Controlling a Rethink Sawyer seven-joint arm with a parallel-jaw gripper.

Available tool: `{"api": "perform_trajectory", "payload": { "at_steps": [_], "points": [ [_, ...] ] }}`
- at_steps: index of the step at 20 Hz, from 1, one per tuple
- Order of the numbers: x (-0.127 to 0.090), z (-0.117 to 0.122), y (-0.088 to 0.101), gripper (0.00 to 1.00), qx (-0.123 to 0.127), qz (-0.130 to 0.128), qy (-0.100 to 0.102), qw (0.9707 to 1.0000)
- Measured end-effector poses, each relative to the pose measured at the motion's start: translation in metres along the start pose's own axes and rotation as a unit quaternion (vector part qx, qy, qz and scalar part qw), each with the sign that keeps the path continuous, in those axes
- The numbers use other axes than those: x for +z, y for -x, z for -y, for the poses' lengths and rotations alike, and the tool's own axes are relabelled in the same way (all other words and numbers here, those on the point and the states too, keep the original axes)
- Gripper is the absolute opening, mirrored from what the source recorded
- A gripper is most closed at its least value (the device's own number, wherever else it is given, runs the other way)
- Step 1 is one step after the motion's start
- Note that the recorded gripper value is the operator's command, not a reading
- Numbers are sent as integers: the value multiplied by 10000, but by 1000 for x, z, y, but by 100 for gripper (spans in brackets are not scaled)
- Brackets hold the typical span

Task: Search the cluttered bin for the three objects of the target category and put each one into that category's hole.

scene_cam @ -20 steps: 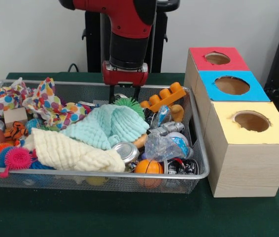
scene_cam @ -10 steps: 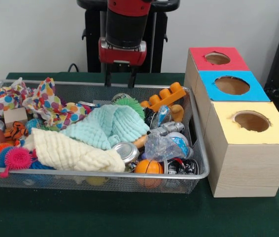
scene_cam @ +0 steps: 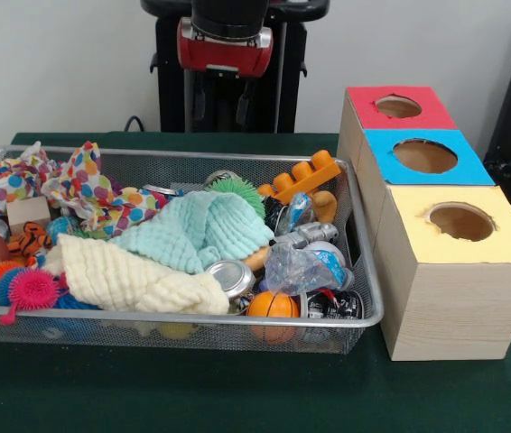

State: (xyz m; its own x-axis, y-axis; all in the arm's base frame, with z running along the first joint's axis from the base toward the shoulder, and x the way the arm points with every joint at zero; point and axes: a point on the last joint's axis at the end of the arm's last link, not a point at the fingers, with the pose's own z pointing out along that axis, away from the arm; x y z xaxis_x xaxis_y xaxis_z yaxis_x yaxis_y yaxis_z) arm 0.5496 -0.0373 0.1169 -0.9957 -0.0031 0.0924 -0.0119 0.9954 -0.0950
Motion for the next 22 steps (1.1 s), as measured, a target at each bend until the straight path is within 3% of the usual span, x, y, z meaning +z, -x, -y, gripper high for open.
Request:
{"api": "perform_trajectory", "payload": {
  "at_steps": [10,16,22],
  "points": [
    [-21,-13,7,100,10,183,21,9998],
    [-17,-21,10,100,-70,169,36,9998],
    [-6,-37,27,100,-229,192,77,9995]
  ]
}}
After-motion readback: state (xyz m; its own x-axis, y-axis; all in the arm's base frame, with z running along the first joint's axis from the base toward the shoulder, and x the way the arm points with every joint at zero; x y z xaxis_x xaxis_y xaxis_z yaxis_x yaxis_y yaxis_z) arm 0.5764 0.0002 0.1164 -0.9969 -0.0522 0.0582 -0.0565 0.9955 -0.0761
